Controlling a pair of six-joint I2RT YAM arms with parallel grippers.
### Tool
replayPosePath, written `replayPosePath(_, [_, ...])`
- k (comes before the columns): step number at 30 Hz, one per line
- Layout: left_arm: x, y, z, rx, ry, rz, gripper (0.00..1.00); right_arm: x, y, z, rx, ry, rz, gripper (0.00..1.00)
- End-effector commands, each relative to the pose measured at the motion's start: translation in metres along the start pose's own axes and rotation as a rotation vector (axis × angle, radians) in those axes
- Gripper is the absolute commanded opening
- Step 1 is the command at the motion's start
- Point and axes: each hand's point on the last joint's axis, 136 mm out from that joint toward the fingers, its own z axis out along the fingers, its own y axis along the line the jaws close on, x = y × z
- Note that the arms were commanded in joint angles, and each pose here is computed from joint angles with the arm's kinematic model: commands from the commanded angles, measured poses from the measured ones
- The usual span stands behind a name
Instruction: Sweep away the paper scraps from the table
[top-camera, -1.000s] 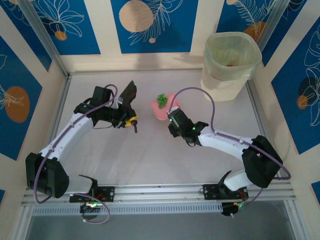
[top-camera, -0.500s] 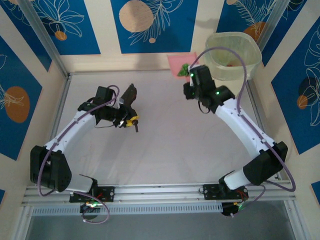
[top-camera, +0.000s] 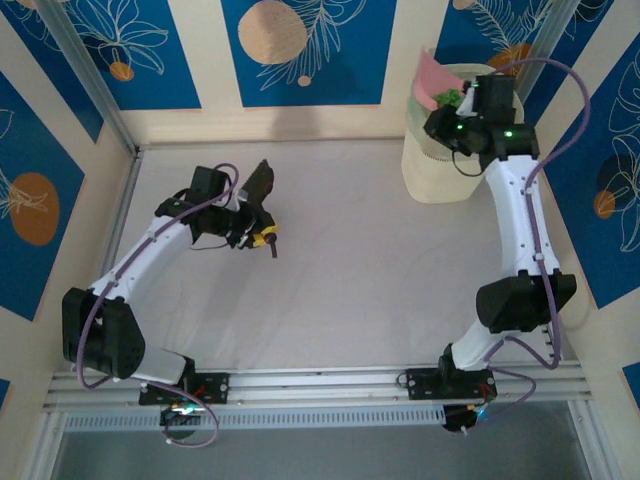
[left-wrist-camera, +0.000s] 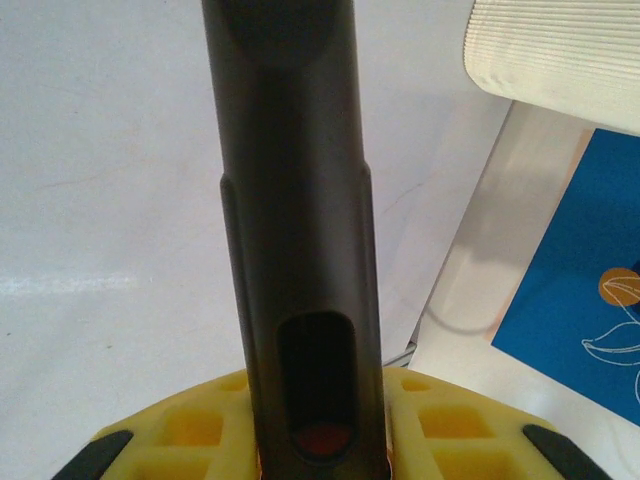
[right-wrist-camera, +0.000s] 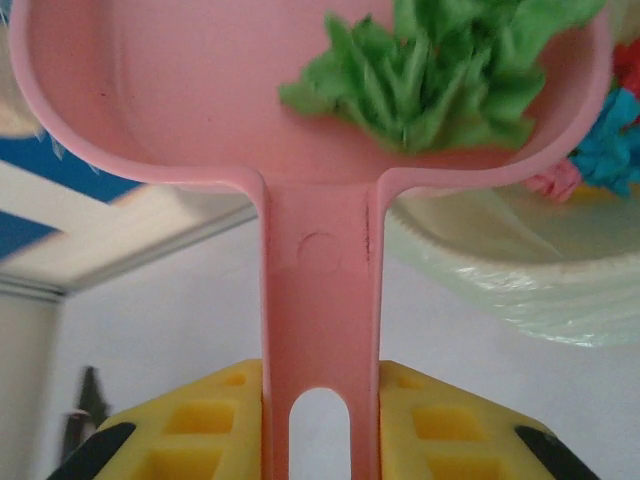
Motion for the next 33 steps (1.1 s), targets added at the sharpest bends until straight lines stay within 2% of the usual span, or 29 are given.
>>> replayPosePath(1, [-0.008,-0.006,-0.011,0.004,-0.037,0.041,0.0,-0.01,0.015,0.0,-0.217,0.108,0.263,0.0])
replayPosePath(5, [-0.008,-0.006,-0.015,-0.01,-0.046,0.052,0.0,-0.033,0.009,-0.004,-0.363,0.163,0.492,0.0])
replayPosePath(9, [-0.012,0.0,-0.021,-0.077,-0.076,0.08,0.0,-0.051,-0.003,-0.008,-0.446,0.245,0.738,0.0])
replayPosePath(16, [-0.015,0.035,-0.035,-0.301,-0.118,0.132,0.0,-0.068,0.004,-0.02,-0.485,0.258,0.85,0.0])
replayPosePath(20, [-0.012,0.045,-0.033,-0.336,-0.116,0.143,0.0,-0.075,0.008,-0.026,-0.49,0.23,0.83,0.0])
replayPosePath(25, [-0.014,0.049,-0.031,-0.402,-0.128,0.218,0.0,-0.078,0.013,-0.045,-0.429,0.127,0.703,0.0])
replayPosePath(27, [-0.017,0.052,-0.027,-0.427,-0.13,0.25,0.0,-0.076,0.033,-0.057,-0.404,0.04,0.521,0.0])
replayPosePath(29, [-0.02,0.054,-0.022,-0.444,-0.135,0.286,0.0,-0.058,0.059,-0.063,-0.36,-0.013,0.308,0.0])
replayPosePath(31, [-0.025,0.058,-0.014,-0.439,-0.145,0.317,0.0,-0.028,0.084,-0.06,-0.3,-0.044,0.06,0.0])
replayPosePath(33, [-0.028,0.058,-0.004,-0.412,-0.153,0.351,0.0,0.006,0.092,-0.048,-0.191,-0.041,-0.145,0.0])
